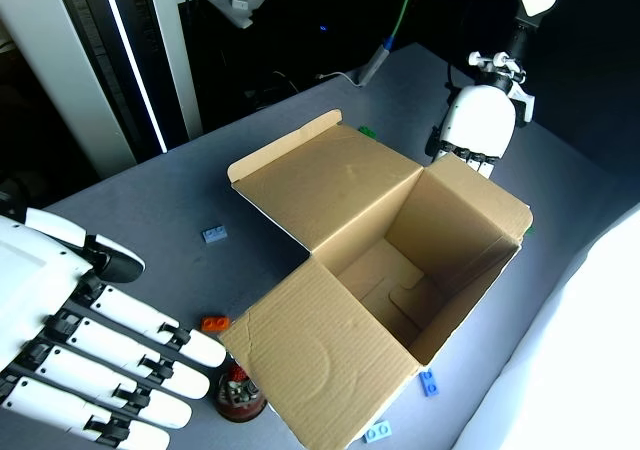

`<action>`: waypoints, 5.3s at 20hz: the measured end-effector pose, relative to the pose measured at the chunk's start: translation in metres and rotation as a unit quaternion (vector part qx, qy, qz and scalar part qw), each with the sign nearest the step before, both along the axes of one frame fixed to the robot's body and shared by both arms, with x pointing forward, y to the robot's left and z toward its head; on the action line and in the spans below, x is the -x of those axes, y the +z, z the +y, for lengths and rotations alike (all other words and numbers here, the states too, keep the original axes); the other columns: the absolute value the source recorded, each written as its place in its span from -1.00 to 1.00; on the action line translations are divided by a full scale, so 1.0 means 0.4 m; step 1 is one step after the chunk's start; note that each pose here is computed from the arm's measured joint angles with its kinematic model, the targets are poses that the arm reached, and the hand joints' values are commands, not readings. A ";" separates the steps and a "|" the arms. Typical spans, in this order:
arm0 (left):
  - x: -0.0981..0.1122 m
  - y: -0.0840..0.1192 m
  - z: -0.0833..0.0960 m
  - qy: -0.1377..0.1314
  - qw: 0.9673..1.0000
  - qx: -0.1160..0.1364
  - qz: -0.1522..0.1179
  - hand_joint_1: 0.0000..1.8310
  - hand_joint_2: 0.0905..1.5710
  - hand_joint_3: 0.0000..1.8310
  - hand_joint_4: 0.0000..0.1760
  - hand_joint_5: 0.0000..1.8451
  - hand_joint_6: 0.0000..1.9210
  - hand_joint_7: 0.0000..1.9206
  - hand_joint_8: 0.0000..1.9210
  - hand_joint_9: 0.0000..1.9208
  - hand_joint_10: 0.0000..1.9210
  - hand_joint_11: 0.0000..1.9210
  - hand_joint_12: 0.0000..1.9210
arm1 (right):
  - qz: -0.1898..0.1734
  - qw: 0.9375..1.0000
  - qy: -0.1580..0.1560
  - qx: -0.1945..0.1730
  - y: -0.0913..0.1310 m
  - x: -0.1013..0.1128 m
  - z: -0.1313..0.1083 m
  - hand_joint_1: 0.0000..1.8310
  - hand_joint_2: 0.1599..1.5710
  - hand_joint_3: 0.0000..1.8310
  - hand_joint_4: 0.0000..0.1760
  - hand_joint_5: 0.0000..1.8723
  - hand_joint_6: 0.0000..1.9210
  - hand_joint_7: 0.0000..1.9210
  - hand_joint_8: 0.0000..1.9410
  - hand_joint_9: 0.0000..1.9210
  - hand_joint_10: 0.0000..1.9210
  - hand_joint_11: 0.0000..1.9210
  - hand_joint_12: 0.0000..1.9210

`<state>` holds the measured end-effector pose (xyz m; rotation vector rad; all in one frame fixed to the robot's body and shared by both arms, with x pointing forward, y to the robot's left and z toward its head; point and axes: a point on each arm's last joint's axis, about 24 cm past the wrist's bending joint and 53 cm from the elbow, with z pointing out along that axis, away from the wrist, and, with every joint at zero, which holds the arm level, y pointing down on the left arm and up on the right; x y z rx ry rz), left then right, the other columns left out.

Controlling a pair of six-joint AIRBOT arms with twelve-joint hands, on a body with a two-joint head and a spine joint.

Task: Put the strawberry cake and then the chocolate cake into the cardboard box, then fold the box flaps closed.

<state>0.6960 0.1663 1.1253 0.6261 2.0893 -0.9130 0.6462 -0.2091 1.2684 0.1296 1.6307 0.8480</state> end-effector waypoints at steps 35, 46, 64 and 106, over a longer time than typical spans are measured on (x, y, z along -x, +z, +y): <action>-0.123 -0.046 -0.015 0.047 0.999 -0.009 -0.019 0.37 0.17 -1.00 -0.33 -0.92 -0.99 -0.92 -1.00 -0.86 -0.99 -1.00 -0.25 | 0.001 1.000 0.005 0.009 -0.008 0.002 0.013 -0.28 0.26 -1.00 -1.00 -0.94 -1.00 -0.92 -1.00 -0.94 -0.99 -1.00 -0.69; -0.136 -0.074 -0.012 0.060 0.998 -0.006 -0.015 0.46 0.22 -0.99 -0.28 -0.46 -0.89 -0.59 -0.54 -0.73 0.17 -0.95 0.80 | 0.003 1.000 0.006 0.011 -0.012 0.002 0.014 -0.25 0.24 -1.00 -0.97 -0.91 -1.00 -0.92 -1.00 -0.93 -0.99 -1.00 -0.71; -0.121 -0.079 0.037 0.056 0.998 -0.024 -0.013 0.46 0.56 -1.00 -1.00 -0.15 0.19 -0.28 0.58 -0.30 0.78 -0.46 1.00 | 0.004 1.000 0.007 0.014 -0.014 0.002 0.016 -0.30 0.25 -1.00 -1.00 -0.95 -1.00 -0.91 -1.00 -0.93 -1.00 -1.00 -0.68; -0.084 0.427 0.053 -0.006 0.983 0.020 -0.180 0.44 0.61 -0.99 -1.00 -0.27 0.32 -0.35 0.69 -0.34 0.85 -0.48 1.00 | 0.004 1.000 0.008 0.017 -0.017 0.003 0.018 -0.17 0.25 -1.00 -1.00 -0.95 -0.99 -0.89 -1.00 -0.90 -1.00 -1.00 -0.78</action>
